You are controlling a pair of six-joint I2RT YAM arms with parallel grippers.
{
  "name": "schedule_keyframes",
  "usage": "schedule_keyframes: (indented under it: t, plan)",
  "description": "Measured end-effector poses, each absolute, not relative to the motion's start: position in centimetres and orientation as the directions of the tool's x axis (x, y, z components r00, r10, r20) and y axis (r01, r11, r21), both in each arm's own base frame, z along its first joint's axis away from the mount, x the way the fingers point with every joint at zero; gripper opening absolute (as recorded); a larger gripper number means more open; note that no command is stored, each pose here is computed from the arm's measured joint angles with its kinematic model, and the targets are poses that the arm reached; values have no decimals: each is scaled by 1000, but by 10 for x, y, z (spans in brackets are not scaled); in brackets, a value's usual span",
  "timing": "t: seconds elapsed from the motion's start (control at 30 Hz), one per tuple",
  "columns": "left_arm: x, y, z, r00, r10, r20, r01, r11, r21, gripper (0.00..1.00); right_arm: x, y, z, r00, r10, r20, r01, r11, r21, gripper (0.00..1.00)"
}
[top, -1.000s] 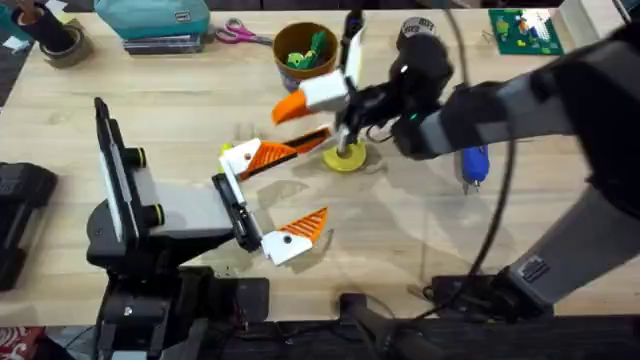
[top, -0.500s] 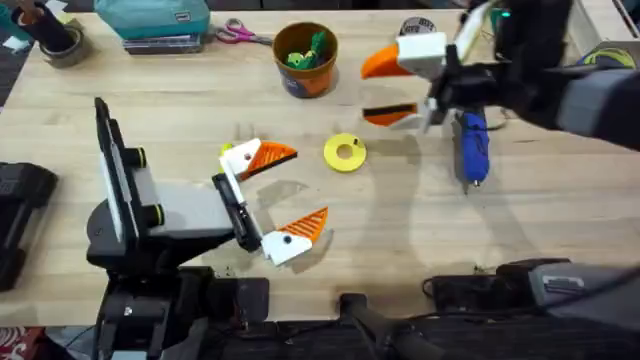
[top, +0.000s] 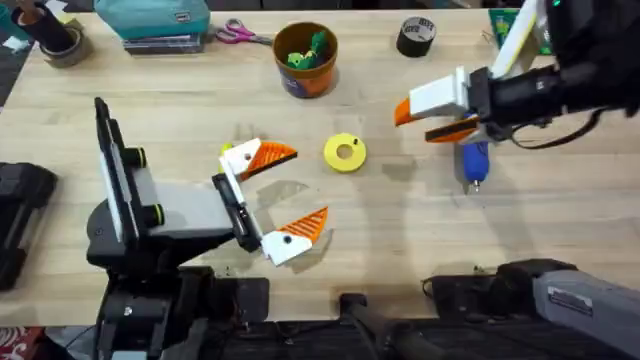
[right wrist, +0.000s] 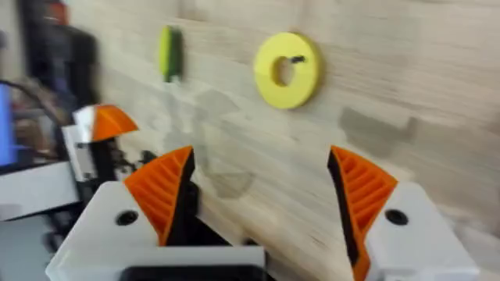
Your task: Pick up the gripper from the table and insert it into the empty holder that is missing its gripper. Then pick up a screw, insert it into the mounting hole, and use the screwdriver to tighten it. Finally, clean up the table by picking up the vegetable and placing it into the bucket.
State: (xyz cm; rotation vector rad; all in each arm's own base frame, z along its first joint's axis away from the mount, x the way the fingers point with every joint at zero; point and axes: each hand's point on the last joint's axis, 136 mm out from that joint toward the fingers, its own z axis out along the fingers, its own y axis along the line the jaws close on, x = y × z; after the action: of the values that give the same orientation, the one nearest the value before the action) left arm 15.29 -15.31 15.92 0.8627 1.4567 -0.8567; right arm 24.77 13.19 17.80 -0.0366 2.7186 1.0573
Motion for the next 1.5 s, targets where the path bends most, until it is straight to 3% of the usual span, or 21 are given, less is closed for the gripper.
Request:
schedule_keyframes:
  t: [0.27,0.57,0.8,1.17,1.5]
  plan:
    - [153,-153,159,-48,33,-998,889,458,-27,986,248,113,202,-955,-46,-293,-174,887,428,997]
    - [153,-153,159,-48,33,-998,889,458,-27,985,233,139,205,-899,-274,-342,-361,905,224,998]
    - [153,-153,159,-48,33,-998,889,458,-27,985,219,158,202,-859,-381,-341,-456,872,176,998]
    - [153,-153,159,-48,33,-998,889,458,-27,985,221,155,201,-858,-384,-340,-453,878,152,998]
    - [153,-153,159,-48,33,-998,889,458,-27,985,233,162,177,-878,-396,-268,-444,884,147,998]
